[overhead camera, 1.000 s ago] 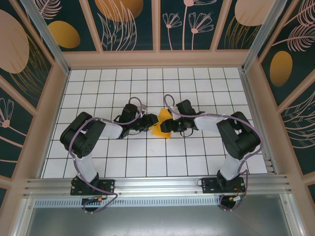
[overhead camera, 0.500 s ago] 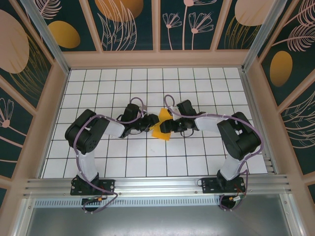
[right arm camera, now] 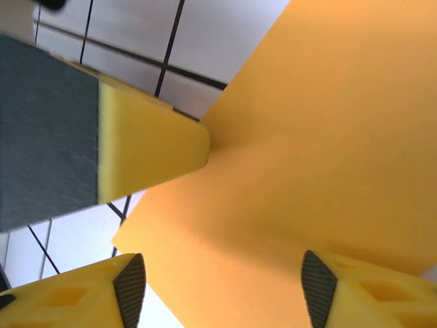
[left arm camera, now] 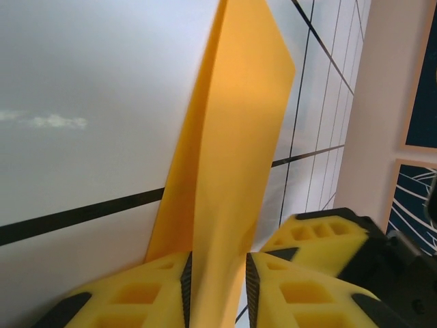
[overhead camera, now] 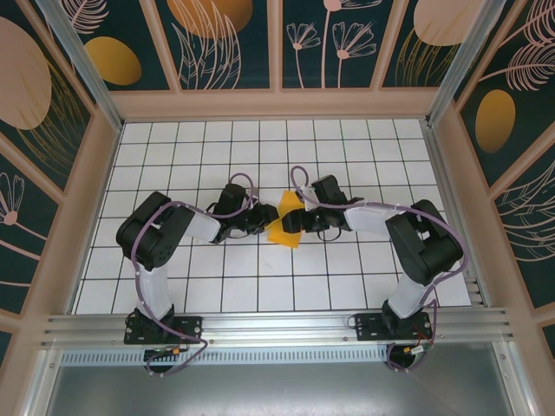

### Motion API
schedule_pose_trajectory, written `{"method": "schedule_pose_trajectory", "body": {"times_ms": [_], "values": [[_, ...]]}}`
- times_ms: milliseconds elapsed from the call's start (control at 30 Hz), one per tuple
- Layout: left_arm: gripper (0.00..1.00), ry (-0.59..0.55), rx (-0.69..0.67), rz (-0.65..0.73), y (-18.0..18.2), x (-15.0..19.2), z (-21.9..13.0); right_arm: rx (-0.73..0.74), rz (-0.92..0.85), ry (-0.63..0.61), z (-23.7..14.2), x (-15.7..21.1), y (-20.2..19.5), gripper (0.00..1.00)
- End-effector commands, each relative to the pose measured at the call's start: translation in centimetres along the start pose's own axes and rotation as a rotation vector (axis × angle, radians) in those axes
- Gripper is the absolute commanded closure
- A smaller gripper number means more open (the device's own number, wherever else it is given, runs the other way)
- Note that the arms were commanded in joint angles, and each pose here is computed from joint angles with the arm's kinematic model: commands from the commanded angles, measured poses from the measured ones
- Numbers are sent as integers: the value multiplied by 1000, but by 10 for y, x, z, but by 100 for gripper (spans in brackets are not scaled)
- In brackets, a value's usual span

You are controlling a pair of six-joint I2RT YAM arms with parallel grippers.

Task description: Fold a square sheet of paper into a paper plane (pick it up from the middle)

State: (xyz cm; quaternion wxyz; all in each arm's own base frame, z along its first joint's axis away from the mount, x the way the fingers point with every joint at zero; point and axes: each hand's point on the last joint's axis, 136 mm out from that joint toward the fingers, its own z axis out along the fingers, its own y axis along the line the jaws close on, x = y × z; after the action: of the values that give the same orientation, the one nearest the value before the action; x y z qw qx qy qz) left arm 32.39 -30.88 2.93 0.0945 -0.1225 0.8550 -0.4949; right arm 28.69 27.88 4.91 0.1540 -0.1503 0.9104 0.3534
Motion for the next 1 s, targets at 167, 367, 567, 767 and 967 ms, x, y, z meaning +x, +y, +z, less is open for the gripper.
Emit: {"method": "schedule_pose_trajectory", "body": {"times_ms": [167, 367, 567, 767, 967], "values": [[74, -1, -52, 8, 13, 3, 1, 85, 164, -175, -24, -42, 0, 60], [72, 1, -34, 23, 6, 4, -2, 189, 310, -74, -8, -15, -30, 72], [71, 3, -28, 32, 3, 6, -6, 175, 333, -17, 7, -3, -35, 76], [68, 32, 0, 52, -2, 15, -10, 198, 326, 6, 16, -1, -44, 76], [68, 13, -33, 69, -1, 12, -14, 177, 257, -3, 25, -25, -49, 76]]}}
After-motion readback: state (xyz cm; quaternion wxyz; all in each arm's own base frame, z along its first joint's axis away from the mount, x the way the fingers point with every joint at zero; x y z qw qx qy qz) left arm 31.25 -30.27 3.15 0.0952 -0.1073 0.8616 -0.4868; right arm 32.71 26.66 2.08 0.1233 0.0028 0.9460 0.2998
